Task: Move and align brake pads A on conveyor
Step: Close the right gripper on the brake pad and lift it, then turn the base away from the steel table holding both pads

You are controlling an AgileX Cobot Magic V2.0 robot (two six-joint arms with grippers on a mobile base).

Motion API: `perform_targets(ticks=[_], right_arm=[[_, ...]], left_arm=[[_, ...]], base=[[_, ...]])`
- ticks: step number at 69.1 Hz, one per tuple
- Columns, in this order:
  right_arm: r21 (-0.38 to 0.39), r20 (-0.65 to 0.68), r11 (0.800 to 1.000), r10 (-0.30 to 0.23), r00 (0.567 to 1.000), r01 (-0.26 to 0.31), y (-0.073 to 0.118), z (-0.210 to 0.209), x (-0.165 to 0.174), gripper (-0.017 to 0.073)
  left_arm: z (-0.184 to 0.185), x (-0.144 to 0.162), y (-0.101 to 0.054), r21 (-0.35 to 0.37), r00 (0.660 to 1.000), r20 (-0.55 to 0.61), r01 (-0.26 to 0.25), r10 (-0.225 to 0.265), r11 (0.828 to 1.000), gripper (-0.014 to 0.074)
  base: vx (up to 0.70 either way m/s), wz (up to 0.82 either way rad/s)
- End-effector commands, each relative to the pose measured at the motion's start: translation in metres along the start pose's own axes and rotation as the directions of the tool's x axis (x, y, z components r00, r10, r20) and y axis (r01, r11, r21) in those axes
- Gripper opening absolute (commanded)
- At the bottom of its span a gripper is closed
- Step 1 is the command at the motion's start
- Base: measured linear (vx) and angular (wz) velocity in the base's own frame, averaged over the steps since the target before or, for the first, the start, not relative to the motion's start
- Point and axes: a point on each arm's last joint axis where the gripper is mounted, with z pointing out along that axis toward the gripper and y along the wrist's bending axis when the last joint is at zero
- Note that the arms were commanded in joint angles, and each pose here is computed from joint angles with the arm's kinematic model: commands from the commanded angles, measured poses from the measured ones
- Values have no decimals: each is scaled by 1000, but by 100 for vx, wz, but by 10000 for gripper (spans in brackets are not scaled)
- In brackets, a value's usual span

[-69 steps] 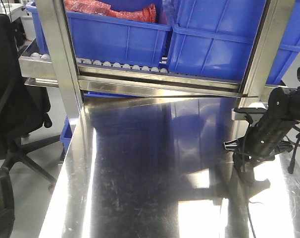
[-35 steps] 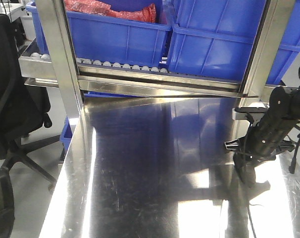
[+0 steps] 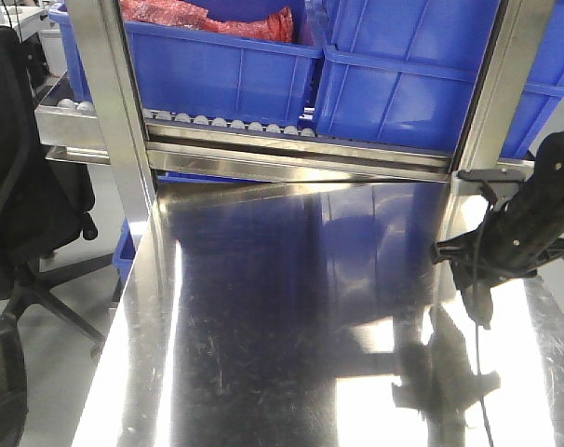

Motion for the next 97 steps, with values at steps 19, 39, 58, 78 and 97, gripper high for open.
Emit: perform_targets(ticks=[19, 39, 58, 78, 97], right_arm=[[-47, 300, 999, 2, 954, 13, 11, -71, 34, -1], [-1, 469, 999, -42, 882, 48, 13, -100, 106, -1], [16, 600, 999, -50, 798, 51, 17, -119, 175, -1], [38, 747, 998, -60, 662, 48, 18, -124, 232, -1], [46, 822, 998, -65, 565, 47, 20, -133, 253, -1]], left_arm=[[-3, -17, -4, 33, 994, 109, -5, 1, 999, 129], [-3, -17, -4, 33, 994, 109, -5, 1, 999, 129], [-3, -17, -4, 33, 994, 109, -5, 1, 999, 129], [-3, -17, -4, 33, 994, 109, -5, 1, 999, 129], [-3, -17, -4, 33, 994, 109, -5, 1, 999, 129]], base=[[0, 0], [0, 0], [0, 0], [0, 0], [0, 0]])
